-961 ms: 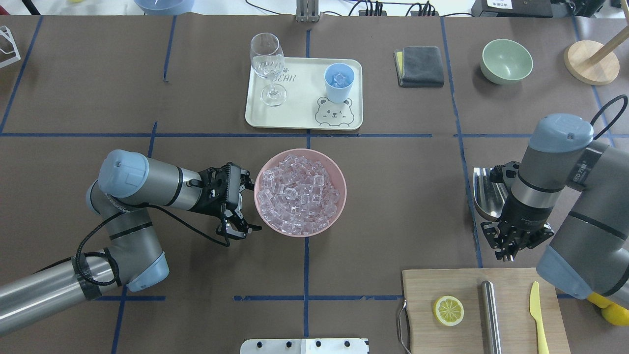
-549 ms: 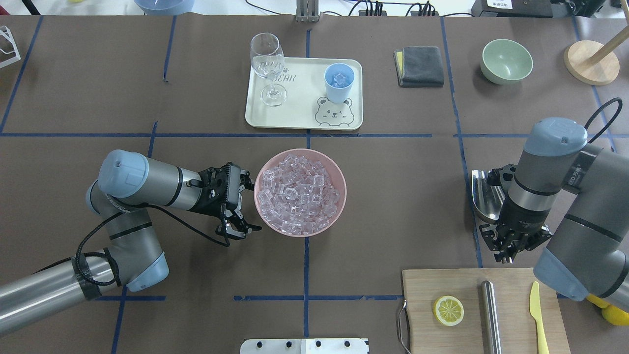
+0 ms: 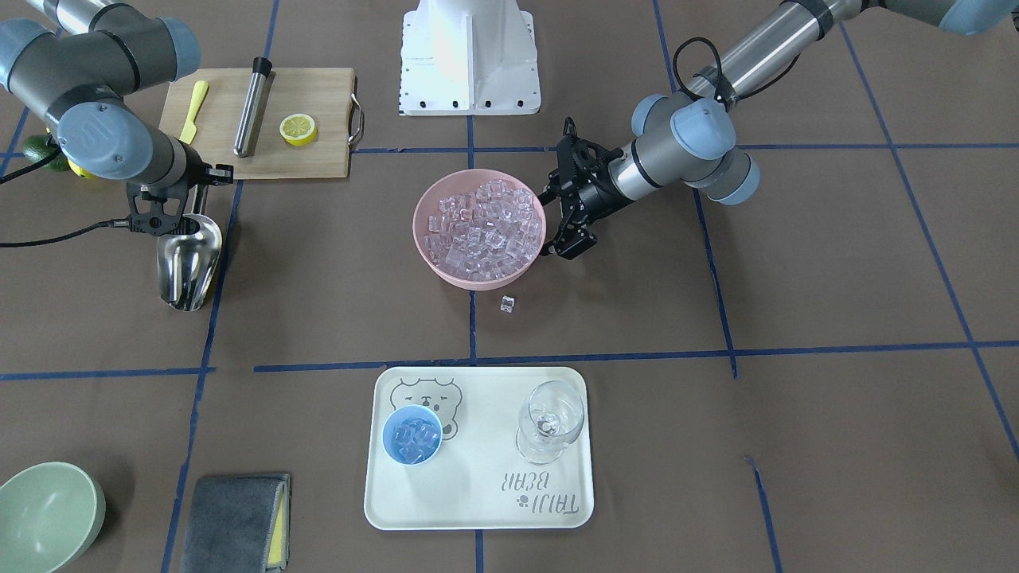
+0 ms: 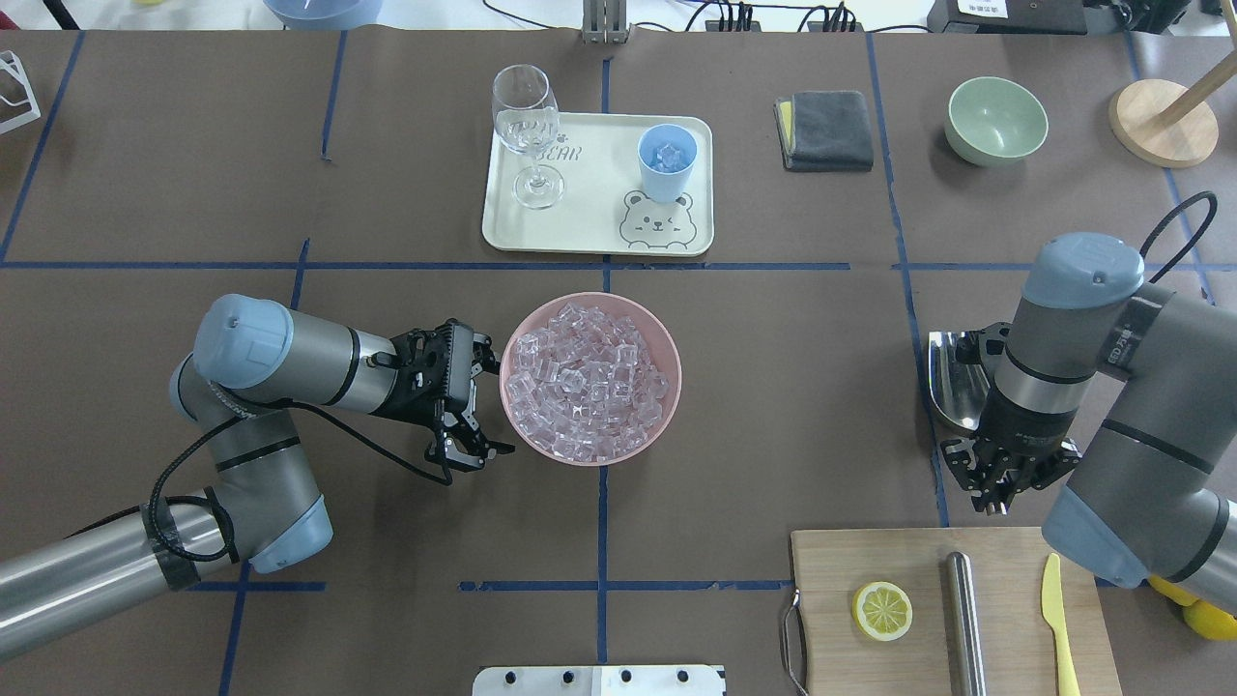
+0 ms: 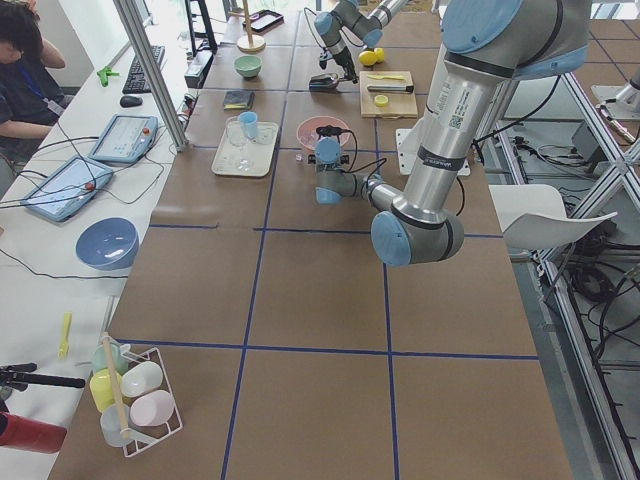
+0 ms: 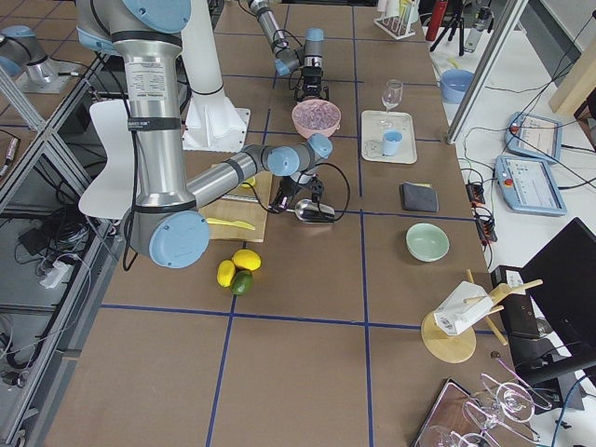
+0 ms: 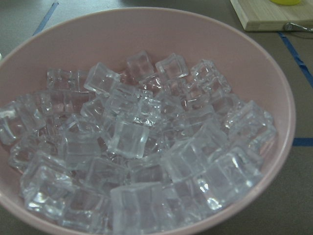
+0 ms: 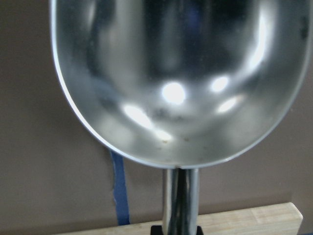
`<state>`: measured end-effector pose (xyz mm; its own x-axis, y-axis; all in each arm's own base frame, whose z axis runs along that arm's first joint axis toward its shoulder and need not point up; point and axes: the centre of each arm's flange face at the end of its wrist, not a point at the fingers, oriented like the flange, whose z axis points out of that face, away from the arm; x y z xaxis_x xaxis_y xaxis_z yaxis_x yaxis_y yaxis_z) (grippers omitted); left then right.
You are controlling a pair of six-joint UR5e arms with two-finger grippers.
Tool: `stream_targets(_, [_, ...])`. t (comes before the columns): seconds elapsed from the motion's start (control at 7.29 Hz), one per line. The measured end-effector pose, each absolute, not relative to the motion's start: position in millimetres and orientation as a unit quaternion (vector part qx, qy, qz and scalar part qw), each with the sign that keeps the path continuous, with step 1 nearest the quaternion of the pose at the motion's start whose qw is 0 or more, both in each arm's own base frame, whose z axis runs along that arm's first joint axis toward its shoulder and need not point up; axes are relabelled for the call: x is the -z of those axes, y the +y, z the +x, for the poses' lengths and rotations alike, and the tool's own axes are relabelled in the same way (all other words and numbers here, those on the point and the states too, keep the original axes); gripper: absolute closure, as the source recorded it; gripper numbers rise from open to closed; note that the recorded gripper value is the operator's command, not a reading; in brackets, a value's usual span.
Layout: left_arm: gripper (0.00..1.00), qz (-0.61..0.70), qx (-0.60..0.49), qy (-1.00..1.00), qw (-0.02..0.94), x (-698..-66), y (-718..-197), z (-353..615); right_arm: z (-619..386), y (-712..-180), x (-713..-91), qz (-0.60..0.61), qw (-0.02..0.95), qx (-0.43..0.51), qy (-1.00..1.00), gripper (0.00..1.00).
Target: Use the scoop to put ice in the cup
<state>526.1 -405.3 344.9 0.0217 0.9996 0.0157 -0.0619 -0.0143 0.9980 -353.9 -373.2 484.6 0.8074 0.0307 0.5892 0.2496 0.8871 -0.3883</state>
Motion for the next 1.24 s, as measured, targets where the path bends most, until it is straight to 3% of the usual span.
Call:
stream_targets(0.55, [0.00, 0.493, -0.515, 0.476, 0.515, -345.5, -401.7, 528.4, -361.6, -385.4, -462.4, -0.212, 0.922, 0.064, -0.318, 0.00])
stream_targets(1.24, [0.00, 0.493, -0.515, 0.477, 0.514, -344.9, -400.9, 528.0, -275.3, -465.6, -436.3, -0.081, 0.953, -0.023, -0.292, 0.00])
